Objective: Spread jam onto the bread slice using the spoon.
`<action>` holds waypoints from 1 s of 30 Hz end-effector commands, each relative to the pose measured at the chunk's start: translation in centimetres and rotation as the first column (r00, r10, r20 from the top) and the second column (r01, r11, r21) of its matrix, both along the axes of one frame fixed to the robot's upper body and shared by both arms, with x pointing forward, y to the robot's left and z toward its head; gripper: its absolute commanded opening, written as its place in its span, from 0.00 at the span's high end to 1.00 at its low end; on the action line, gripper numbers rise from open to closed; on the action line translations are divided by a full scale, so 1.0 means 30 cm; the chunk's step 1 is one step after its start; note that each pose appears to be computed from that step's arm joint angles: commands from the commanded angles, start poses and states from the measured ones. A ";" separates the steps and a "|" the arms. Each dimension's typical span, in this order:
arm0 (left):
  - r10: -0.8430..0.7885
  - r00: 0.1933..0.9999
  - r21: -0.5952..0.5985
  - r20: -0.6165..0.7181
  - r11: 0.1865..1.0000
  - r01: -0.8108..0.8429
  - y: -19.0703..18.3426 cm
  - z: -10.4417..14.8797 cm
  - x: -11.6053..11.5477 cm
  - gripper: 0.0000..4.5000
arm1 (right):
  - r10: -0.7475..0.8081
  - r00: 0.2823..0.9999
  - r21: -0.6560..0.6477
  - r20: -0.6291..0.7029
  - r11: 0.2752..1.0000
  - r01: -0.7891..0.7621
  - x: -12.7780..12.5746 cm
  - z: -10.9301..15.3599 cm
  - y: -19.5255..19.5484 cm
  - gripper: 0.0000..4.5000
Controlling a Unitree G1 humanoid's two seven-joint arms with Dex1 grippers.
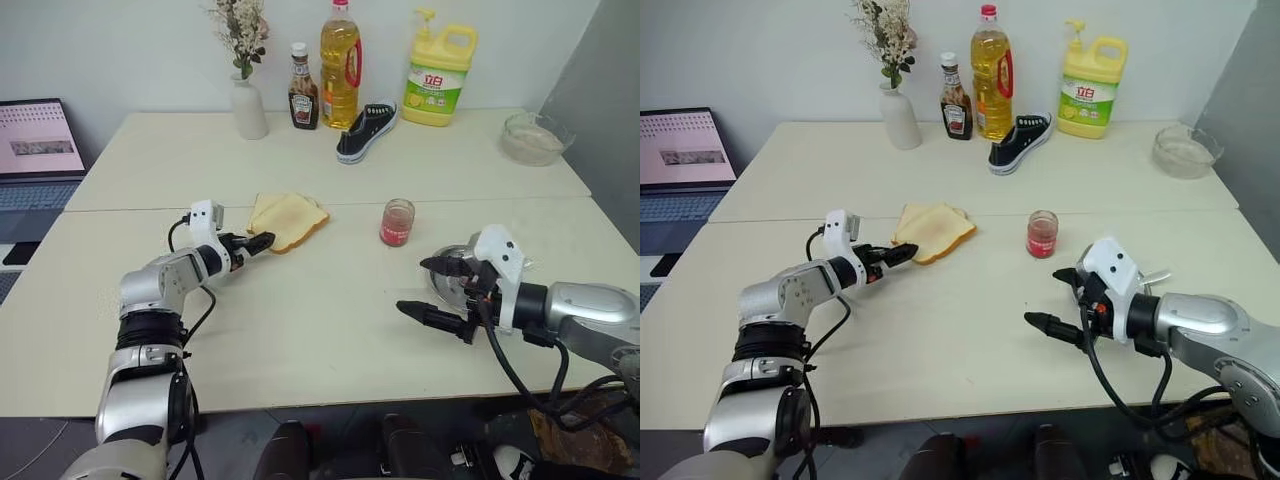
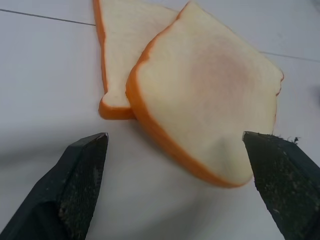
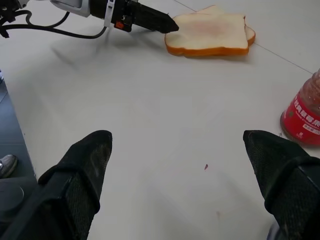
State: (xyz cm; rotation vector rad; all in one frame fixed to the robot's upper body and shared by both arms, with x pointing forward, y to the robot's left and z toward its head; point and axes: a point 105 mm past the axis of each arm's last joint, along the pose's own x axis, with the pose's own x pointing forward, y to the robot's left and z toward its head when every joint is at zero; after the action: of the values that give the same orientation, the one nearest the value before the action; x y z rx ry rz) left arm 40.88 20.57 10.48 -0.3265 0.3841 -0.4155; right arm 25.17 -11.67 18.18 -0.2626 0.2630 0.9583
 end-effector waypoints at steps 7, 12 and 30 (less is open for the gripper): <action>-0.044 0.999 -0.036 -0.016 0.998 0.044 -0.053 -0.017 0.009 0.27 | 0.001 0.998 0.002 0.058 1.000 -0.001 0.013 0.028 0.001 0.00; -0.045 0.999 -0.043 -0.013 0.998 0.044 -0.054 -0.014 0.006 0.62 | -0.003 0.998 0.005 0.055 1.000 0.002 0.013 0.024 -0.001 0.00; -0.403 0.913 -0.138 -0.065 0.910 0.392 -0.159 0.109 -0.228 1.00 | -0.026 1.000 0.027 -0.004 0.999 0.026 -0.011 0.002 -0.037 0.00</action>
State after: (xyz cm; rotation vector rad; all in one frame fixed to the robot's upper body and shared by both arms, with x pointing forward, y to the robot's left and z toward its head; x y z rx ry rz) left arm 35.90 17.55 11.89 -0.4151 0.5205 -0.6788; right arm 25.25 -12.47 17.26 -0.2172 0.2871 0.9323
